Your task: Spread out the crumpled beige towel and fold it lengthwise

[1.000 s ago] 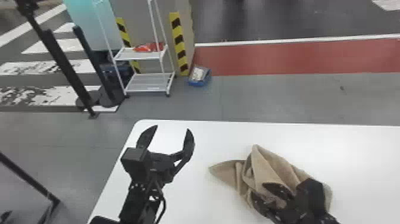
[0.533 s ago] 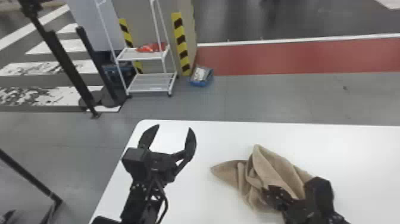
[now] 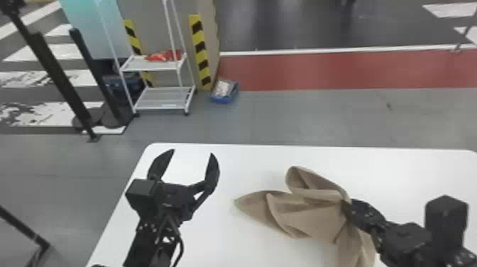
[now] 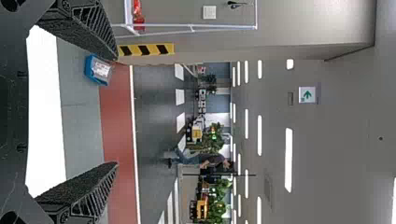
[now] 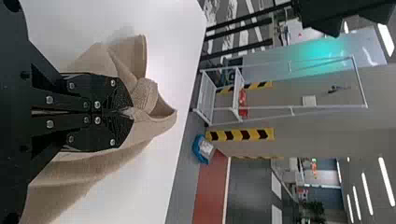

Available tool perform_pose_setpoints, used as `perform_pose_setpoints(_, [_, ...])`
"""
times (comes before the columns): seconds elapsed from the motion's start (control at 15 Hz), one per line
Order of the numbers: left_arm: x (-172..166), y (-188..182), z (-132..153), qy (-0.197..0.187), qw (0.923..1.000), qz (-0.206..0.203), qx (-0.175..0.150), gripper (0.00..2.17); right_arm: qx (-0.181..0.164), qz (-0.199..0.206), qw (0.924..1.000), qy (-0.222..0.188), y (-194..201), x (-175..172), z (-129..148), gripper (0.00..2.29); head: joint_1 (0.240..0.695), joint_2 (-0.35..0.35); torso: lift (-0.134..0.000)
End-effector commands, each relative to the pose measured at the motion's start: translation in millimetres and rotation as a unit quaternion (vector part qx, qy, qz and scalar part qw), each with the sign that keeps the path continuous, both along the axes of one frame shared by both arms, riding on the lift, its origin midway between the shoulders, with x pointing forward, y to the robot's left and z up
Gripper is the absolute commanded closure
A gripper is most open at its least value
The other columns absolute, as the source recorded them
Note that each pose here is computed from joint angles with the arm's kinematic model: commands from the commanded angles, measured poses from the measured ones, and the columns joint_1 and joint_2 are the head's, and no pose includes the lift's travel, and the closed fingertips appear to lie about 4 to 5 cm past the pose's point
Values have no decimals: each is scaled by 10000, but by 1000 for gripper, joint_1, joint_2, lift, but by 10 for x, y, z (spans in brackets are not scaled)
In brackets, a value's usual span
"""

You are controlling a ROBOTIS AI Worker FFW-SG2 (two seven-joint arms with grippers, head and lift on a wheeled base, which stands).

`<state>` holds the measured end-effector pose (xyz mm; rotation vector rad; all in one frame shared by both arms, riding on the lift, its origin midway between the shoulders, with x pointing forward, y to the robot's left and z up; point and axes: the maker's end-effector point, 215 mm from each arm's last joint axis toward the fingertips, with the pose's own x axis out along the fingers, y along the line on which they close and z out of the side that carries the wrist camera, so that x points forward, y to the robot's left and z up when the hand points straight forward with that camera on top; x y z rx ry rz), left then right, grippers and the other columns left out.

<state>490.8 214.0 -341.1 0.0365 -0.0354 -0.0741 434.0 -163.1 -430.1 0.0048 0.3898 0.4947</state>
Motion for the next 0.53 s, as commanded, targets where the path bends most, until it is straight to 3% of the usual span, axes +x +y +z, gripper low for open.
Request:
perform_pose_setpoints(0.0, [-25, 7, -1, 6, 10000, 2, 7, 93, 106, -776, 9965, 279, -880, 178, 81, 1517, 695, 78, 0])
perform_pose_setpoints(0.07, [-42, -16, 0, 1, 10000, -22, -3, 93, 210, -1030, 9933, 478, -1195, 236, 47, 1517, 695, 44, 0])
perform_pose_setpoints(0.2, [-62, -12, 16, -29, 10000, -29, -1, 93, 32, -1309, 9851, 1118, -1668, 206, -405, 1514, 695, -27, 0])
perform_pose_setpoints(0.27, [-62, -18, 24, -37, 10000, -35, -9, 93, -10, -1337, 9821, 1328, -1747, 154, -636, 1447, 695, -87, 0])
perform_pose_setpoints(0.47, [-46, -132, 48, -64, 9999, -134, -16, 93, -174, -1009, 9847, 1411, -1601, 126, -1048, 1426, 695, -149, 0])
